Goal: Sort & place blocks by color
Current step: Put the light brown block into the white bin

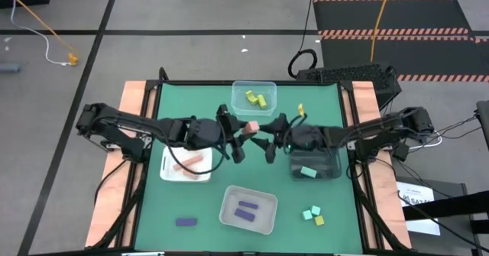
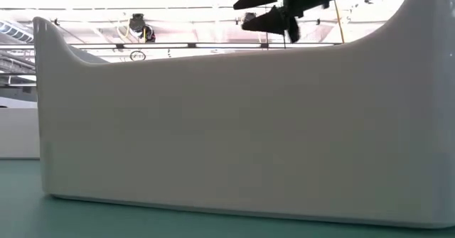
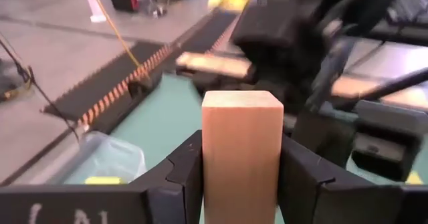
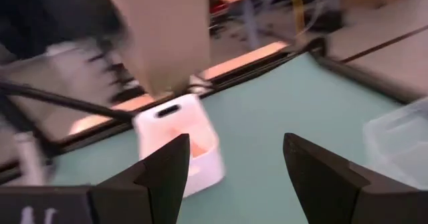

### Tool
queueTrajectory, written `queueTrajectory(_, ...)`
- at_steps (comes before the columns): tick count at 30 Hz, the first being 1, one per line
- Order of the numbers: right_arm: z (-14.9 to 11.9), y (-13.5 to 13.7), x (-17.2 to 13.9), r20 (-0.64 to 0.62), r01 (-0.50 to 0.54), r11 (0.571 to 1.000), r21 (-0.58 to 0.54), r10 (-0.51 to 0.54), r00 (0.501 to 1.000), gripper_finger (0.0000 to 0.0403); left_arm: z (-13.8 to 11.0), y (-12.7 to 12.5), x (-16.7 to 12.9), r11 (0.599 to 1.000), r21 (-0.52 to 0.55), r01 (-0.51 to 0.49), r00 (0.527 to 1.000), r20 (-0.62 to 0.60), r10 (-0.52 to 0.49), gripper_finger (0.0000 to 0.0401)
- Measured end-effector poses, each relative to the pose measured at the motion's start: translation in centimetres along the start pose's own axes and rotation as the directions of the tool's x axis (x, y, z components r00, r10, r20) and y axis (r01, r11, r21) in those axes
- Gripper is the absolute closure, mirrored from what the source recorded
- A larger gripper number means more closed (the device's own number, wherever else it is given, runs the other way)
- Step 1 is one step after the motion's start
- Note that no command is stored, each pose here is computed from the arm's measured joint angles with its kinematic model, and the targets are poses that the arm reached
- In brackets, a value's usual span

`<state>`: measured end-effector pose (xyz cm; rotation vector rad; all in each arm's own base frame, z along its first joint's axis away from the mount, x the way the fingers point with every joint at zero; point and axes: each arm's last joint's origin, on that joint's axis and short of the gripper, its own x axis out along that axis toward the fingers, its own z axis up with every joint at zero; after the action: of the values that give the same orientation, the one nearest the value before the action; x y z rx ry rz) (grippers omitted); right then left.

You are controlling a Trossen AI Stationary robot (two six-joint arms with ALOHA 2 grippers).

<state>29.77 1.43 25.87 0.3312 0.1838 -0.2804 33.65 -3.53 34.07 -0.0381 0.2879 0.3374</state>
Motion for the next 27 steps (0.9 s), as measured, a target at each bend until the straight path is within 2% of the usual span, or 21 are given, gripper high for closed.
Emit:
queueTrajectory(4, 1.0, -1.5, 0.6, 0.000, -0.107, 0.994, 0.039, 0.107, 0.994, 0.0172, 0.9, 0.7, -0.8, 1.000, 0.019, 0.006, 0.999, 0.039, -0.006, 0.0263)
queueTrajectory(6, 1.5, -2.0, 0.7, 0.008, -0.157, 0.987, 0.024, 0.157, 0.988, 0.0172, 1.5, 0.9, -0.9, 1.000, 0.020, 0.024, 0.997, 0.075, -0.026, 0.0263)
queueTrajectory(11, 2.5, -2.1, 0.7, 0.064, -0.271, 0.961, -0.052, 0.274, 0.959, 0.0172, 1.6, 1.5, -0.7, 0.995, 0.044, 0.089, 0.994, 0.067, -0.091, 0.0263)
queueTrajectory(18, 3.0, -1.9, 0.6, 0.120, -0.290, 0.950, -0.116, 0.303, 0.945, 0.0172, 1.4, 2.0, -0.3, 0.982, 0.009, 0.186, 0.977, 0.099, -0.186, 0.0263)
queueTrajectory(23, 3.3, -1.9, 0.6, 0.141, -0.299, 0.947, -0.120, 0.315, 0.939, 0.0172, 1.3, 2.0, -0.2, 0.978, -0.052, 0.200, 0.974, 0.119, -0.193, 0.0263)
queueTrajectory(27, 3.6, -1.7, 0.4, 0.160, -0.359, 0.926, -0.119, 0.374, 0.913, 0.0172, 1.3, 2.0, -0.2, 0.976, -0.066, 0.205, 0.972, 0.134, -0.195, 0.0263)
